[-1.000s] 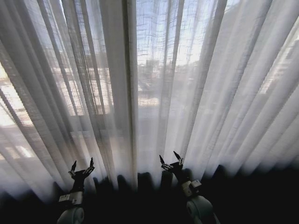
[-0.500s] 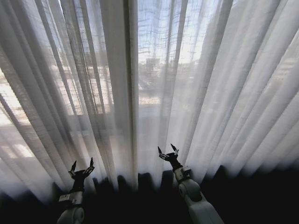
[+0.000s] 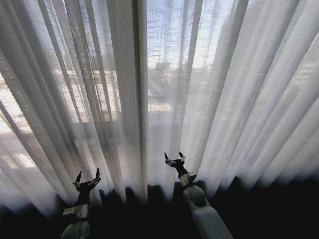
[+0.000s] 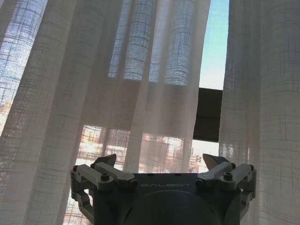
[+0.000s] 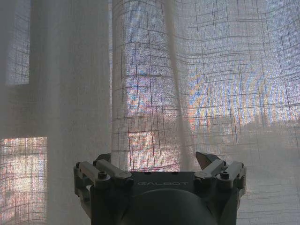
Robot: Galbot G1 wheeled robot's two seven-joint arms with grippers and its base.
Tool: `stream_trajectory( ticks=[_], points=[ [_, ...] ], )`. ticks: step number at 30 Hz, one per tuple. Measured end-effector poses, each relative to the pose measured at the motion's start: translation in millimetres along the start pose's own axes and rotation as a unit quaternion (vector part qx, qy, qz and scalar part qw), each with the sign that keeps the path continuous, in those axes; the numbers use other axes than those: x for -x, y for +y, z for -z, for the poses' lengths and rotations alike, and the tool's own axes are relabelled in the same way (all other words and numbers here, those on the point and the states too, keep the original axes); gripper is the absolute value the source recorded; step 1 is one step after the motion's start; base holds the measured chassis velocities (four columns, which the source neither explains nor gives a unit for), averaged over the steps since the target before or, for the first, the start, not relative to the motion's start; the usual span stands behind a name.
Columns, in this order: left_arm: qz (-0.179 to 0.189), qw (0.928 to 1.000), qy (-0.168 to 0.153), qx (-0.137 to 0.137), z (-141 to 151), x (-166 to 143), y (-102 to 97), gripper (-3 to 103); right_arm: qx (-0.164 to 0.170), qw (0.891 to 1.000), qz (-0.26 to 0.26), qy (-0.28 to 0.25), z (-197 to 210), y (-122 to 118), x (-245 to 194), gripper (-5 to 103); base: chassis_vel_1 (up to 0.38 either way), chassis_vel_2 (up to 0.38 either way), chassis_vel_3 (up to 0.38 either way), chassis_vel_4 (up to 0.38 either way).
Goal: Open the curtains by pulling them apart, changing their state from closed to fully open.
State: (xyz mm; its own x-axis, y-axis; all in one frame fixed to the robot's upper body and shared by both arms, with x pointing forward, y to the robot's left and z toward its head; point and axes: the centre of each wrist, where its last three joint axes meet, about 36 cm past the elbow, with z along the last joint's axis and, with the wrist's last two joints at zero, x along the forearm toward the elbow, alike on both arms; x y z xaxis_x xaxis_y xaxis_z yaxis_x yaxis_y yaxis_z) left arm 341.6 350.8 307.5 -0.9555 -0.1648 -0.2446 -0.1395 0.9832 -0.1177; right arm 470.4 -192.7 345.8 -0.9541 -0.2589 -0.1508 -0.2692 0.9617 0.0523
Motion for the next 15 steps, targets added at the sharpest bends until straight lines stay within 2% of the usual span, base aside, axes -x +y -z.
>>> stream_trajectory(
  ticks=[2,3,5,8,11,13,14,15],
  points=[
    [0.000,1.0000,0.000,0.000,0.0,0.0,0.0,100,-0.002,1.000,0.001,0.002,-4.1,-0.3,-0.7,89,0.000,0.000,0.000,0.000],
    [0.000,1.0000,0.000,0.000,0.0,0.0,0.0,100,-0.002,1.000,0.001,0.002,-4.1,-0.3,-0.7,89,0.000,0.000,0.000,0.000],
    [0.000,1.0000,0.000,0.000,0.0,0.0,0.0,100,-0.005,1.000,0.002,0.005,-6.8,-2.3,-1.6,78,0.000,0.000,0.000,0.000],
    [0.000,1.0000,0.000,0.000,0.0,0.0,0.0,100,-0.005,1.000,0.009,0.004,-7.8,-5.5,-2.4,73,0.000,0.000,0.000,0.000],
    [0.000,1.0000,0.000,0.000,0.0,0.0,0.0,100,-0.002,1.000,0.029,-0.005,-7.5,-10.1,-3.1,57,0.000,0.000,0.000,0.000],
    [0.000,1.0000,0.000,0.000,0.0,0.0,0.0,100,-0.003,0.999,0.037,-0.008,-7.2,-11.9,-3.3,57,0.000,0.000,0.000,0.000],
    [0.000,1.0000,0.000,0.000,0.0,0.0,0.0,100,-0.002,0.999,0.041,-0.009,-7.2,-13.0,-3.8,45,0.000,0.000,0.000,0.000],
    [0.000,1.0000,0.000,0.000,0.0,0.0,0.0,100,-0.001,0.999,0.042,-0.010,-7.4,-13.4,-4.2,45,0.000,0.000,0.000,0.000]
  ],
)
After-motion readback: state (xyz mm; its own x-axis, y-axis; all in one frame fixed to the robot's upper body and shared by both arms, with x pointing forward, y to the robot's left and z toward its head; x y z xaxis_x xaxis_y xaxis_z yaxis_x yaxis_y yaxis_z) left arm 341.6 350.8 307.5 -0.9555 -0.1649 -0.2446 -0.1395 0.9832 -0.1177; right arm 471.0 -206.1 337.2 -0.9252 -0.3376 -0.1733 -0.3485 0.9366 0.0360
